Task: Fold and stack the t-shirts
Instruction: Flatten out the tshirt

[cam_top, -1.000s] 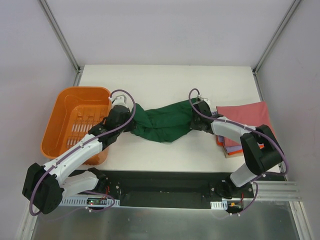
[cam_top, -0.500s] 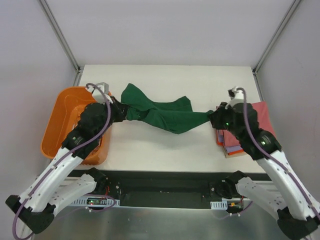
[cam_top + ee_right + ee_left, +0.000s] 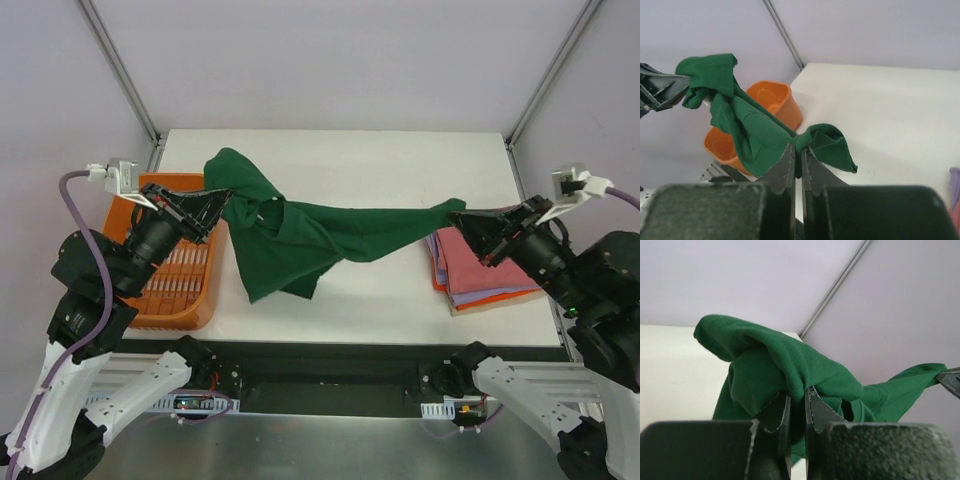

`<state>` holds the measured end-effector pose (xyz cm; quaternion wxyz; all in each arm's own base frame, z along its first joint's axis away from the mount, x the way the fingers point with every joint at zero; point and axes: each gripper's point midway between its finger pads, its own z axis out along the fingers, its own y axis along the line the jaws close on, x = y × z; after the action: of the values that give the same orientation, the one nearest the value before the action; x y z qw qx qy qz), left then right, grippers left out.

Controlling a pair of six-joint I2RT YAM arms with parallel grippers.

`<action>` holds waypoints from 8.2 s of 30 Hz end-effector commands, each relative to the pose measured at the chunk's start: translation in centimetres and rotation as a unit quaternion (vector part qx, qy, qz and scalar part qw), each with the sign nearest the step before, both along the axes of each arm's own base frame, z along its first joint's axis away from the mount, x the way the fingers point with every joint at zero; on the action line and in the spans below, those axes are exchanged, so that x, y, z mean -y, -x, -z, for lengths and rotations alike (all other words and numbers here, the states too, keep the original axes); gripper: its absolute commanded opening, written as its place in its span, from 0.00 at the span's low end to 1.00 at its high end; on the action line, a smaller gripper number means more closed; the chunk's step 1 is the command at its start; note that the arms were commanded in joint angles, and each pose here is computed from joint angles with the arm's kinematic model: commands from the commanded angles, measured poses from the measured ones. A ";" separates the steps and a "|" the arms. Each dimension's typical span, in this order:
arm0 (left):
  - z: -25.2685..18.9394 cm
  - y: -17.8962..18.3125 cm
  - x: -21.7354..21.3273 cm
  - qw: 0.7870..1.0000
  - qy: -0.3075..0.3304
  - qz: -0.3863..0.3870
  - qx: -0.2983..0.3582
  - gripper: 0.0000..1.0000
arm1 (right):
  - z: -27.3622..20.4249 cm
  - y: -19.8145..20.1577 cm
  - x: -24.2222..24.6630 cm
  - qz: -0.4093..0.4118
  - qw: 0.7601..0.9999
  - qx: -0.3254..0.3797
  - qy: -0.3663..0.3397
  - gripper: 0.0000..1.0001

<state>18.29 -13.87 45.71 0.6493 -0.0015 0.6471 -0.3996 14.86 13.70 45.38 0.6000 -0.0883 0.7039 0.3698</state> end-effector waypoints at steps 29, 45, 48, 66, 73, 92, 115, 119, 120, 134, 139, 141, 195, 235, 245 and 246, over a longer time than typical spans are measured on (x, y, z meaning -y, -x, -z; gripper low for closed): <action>11.9 -20.2 -2.5 0.944 -0.048 -0.221 -0.239 0.53 | 7.3 -10.5 6.0 0.217 0.968 -0.083 0.094 0.01; 23.2 -12.1 1.1 0.936 -0.064 -0.099 -0.332 0.99 | 25.7 -1.1 3.7 0.109 0.945 -0.289 0.109 0.73; 25.1 -12.1 4.1 0.929 -0.102 -0.046 -0.352 0.99 | 25.7 -2.5 2.8 0.091 0.951 -0.274 0.108 0.86; 36.3 -13.5 18.2 0.849 -0.241 0.163 -0.441 0.99 | 36.6 -5.2 -3.7 0.033 0.886 -0.359 0.293 1.00; 40.0 -8.8 17.6 0.810 -0.269 0.182 -0.488 0.87 | 40.0 -2.8 -1.4 0.076 0.845 -0.420 0.322 0.96; 39.3 1.1 12.5 0.803 -0.314 0.131 -0.490 0.30 | 37.9 3.9 8.9 0.304 0.817 -0.448 0.200 0.86; 29.1 -10.9 11.6 0.889 -0.237 0.070 -0.385 0.99 | 32.8 -9.1 -11.0 -0.111 0.916 -0.318 0.218 0.96; 31.1 -14.4 13.0 0.872 -0.240 0.106 -0.413 0.99 | 35.3 -9.6 -12.8 -0.166 0.899 -0.333 0.233 0.96; 32.1 -15.0 13.3 0.866 -0.238 0.112 -0.426 0.99 | 36.0 -9.4 -13.0 -0.173 0.894 -0.341 0.235 0.96; 41.8 -14.0 12.4 0.797 -0.255 0.106 -0.538 0.99 | 41.2 -0.1 -11.6 -0.258 0.823 -0.388 0.324 0.97; 42.9 -13.4 11.6 0.788 -0.262 0.095 -0.549 0.99 | 40.4 6.6 -12.0 -0.322 0.801 -0.369 0.343 0.97; 43.1 -13.2 11.6 0.788 -0.260 0.094 -0.550 0.99 | 40.1 10.0 -12.7 -0.352 0.787 -0.371 0.345 0.97; 34.3 4.4 7.1 0.848 -0.199 0.148 -0.468 0.99 | 35.9 6.7 -6.7 -0.142 0.878 -0.303 0.341 0.96; 33.7 2.7 4.9 0.832 -0.284 0.024 -0.476 0.99 | 38.6 2.4 -2.9 -0.016 0.885 -0.360 0.294 0.96; 34.5 -3.0 10.7 0.831 -0.313 0.041 -0.457 0.99 | 38.4 1.3 -5.2 -0.040 0.886 -0.357 0.293 0.96; 35.0 -3.2 11.5 0.830 -0.311 0.052 -0.460 0.99 | 38.2 0.8 -5.1 -0.033 0.888 -0.350 0.296 0.96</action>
<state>19.74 -22.86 10.79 0.2128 0.0303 0.9654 -0.1479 12.23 17.26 5.10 0.2138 -0.1447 0.9539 0.1533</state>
